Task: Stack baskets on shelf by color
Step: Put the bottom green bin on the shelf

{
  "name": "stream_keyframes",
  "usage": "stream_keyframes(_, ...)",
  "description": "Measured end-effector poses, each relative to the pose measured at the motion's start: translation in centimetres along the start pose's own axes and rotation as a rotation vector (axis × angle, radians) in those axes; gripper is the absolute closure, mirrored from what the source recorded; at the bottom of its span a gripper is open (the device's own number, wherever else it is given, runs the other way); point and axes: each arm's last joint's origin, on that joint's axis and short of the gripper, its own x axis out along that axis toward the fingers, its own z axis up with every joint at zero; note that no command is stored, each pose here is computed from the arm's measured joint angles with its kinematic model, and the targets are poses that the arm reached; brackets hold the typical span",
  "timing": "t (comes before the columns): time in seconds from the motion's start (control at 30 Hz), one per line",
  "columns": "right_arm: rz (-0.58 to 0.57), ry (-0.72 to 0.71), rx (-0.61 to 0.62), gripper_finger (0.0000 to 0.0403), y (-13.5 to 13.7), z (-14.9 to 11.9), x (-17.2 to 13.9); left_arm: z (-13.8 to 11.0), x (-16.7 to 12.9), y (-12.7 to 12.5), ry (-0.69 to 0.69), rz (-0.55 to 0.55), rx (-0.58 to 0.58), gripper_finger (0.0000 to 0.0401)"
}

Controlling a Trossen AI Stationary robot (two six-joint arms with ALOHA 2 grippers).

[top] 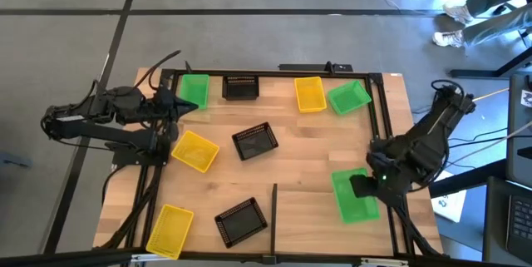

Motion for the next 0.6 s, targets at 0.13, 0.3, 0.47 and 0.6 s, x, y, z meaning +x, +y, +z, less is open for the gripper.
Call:
stream_keyframes(0.13, -0.009, -0.075, -0.003, 0.0403, -0.1, 0.2, 1.9, 0.0, 0.0, 0.1, -0.004, 0.034, 0.015, 0.0401)
stream_keyframes(0.3, -0.013, -0.014, 0.007, 0.0403, 0.0, -0.1, 3.1, 0.2, 0.0, 0.2, -0.023, 0.057, 0.007, 0.0401)
stream_keyframes(0.47, -0.015, 0.097, -0.012, 0.0403, -0.2, -0.9, 4.2, 0.4, 0.0, 0.3, -0.042, 0.096, 0.000, 0.0401)
stream_keyframes(0.6, -0.081, 0.199, -0.011, 0.0403, -1.0, -1.4, 5.2, 0.4, 0.0, 0.4, -0.046, 0.134, -0.001, 0.0401)
